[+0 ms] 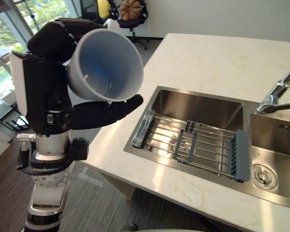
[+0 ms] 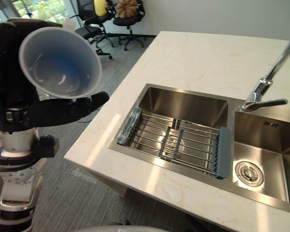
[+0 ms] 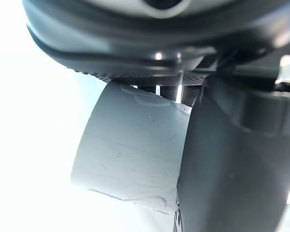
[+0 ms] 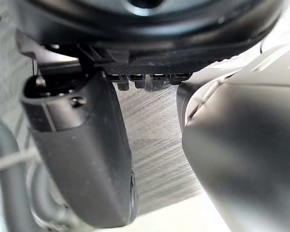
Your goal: Walk over to the sink, pick up the cup, carry it to the dishwasher, place the cup inside the dishwasher, then close the dishwasher door
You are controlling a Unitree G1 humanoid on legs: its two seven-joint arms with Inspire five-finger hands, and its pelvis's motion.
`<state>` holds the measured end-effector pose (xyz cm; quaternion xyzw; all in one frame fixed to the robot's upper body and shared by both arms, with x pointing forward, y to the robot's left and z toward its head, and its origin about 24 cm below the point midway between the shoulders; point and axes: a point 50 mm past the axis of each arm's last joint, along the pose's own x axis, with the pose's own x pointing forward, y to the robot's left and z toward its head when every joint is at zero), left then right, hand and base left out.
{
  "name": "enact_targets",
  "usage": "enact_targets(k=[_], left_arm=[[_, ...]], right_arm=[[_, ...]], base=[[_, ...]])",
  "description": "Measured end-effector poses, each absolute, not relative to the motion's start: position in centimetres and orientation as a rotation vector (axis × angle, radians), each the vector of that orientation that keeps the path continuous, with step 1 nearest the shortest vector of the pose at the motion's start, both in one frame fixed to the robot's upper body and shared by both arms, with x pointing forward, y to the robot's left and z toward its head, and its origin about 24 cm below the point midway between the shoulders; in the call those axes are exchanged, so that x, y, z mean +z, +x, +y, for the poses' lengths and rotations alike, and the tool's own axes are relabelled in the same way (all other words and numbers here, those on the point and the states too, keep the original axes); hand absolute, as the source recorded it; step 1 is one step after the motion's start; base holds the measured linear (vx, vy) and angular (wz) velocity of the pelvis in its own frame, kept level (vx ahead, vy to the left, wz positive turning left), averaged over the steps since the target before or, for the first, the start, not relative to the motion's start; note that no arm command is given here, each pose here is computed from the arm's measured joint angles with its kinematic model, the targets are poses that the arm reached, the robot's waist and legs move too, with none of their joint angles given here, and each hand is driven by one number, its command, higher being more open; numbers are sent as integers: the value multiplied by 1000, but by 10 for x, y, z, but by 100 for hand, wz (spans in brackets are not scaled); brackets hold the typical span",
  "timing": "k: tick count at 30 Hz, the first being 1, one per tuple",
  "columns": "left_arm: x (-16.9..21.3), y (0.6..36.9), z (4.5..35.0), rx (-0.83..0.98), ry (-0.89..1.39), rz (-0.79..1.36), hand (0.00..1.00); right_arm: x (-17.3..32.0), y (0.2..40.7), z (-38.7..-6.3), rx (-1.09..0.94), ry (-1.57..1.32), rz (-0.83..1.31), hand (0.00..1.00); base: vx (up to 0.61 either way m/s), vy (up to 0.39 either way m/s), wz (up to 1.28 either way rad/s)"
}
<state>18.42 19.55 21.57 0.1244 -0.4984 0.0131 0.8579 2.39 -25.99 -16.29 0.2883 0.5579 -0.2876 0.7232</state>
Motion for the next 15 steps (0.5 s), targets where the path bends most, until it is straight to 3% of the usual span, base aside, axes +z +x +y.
enact_targets(k=[7, 11, 13, 15], left_arm=[[189, 163, 262, 357, 219, -826, 0], [168, 162, 289, 484, 142, -696, 0], [161, 155, 299, 515, 158, -658, 0], [165, 148, 306, 551, 168, -681, 0]], right_arm=[[-164, 34, -254, -562, 601, 1252, 100], [-165, 26, -251, -590, 637, 1265, 100], [-167, 9, -249, -708, 720, 1212, 100], [-165, 6, -255, -728, 714, 1208, 100]], base=[[-177, -34, 72], [-114, 39, 192], [-76, 130, 186], [33, 183, 102]])
